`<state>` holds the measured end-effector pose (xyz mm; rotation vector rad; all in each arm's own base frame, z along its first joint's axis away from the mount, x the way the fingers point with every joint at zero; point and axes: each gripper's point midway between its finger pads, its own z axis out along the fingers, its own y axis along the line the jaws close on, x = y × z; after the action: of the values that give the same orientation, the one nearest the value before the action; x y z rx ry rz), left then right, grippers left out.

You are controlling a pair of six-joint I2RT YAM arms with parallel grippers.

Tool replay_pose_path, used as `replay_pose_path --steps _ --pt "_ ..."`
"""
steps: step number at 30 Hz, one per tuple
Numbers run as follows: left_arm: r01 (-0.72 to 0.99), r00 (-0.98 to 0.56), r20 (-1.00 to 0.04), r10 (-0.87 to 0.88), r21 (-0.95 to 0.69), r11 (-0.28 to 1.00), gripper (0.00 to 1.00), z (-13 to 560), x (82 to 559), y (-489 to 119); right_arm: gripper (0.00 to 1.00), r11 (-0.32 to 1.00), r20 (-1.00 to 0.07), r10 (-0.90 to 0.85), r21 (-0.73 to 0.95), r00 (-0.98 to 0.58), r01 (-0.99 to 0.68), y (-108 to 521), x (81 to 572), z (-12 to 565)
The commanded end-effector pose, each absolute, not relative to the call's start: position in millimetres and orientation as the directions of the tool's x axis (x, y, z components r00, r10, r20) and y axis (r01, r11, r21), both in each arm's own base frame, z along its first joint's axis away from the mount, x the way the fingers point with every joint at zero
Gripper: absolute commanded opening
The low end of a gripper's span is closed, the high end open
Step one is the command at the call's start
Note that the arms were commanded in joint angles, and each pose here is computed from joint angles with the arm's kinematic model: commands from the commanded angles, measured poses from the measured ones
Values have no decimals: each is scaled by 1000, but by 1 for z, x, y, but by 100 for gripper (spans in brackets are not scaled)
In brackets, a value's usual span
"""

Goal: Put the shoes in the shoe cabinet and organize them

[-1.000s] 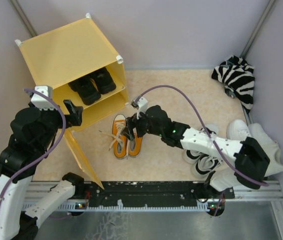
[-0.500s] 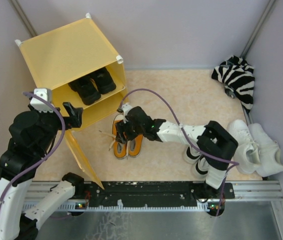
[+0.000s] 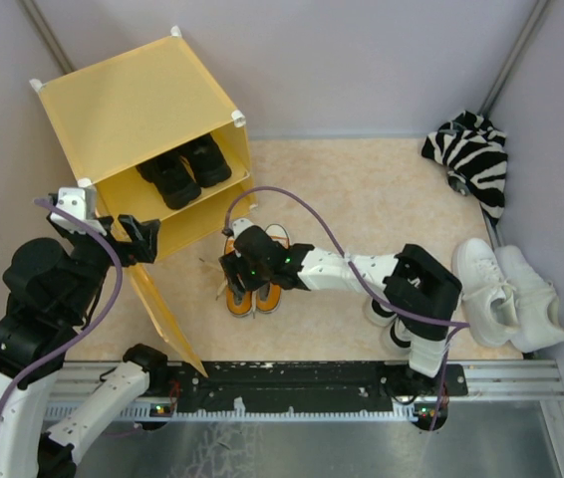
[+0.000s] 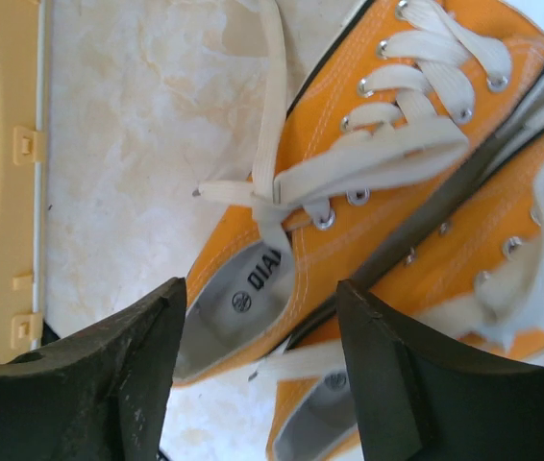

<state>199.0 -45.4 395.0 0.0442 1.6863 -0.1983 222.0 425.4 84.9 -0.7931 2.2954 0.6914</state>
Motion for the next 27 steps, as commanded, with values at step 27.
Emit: replay_pose_path --steps 27 --pt "256 -47 -999 -18 -30 966 99 388 196 -59 49 899 -563 -207 213 -800 -383 407 230 56"
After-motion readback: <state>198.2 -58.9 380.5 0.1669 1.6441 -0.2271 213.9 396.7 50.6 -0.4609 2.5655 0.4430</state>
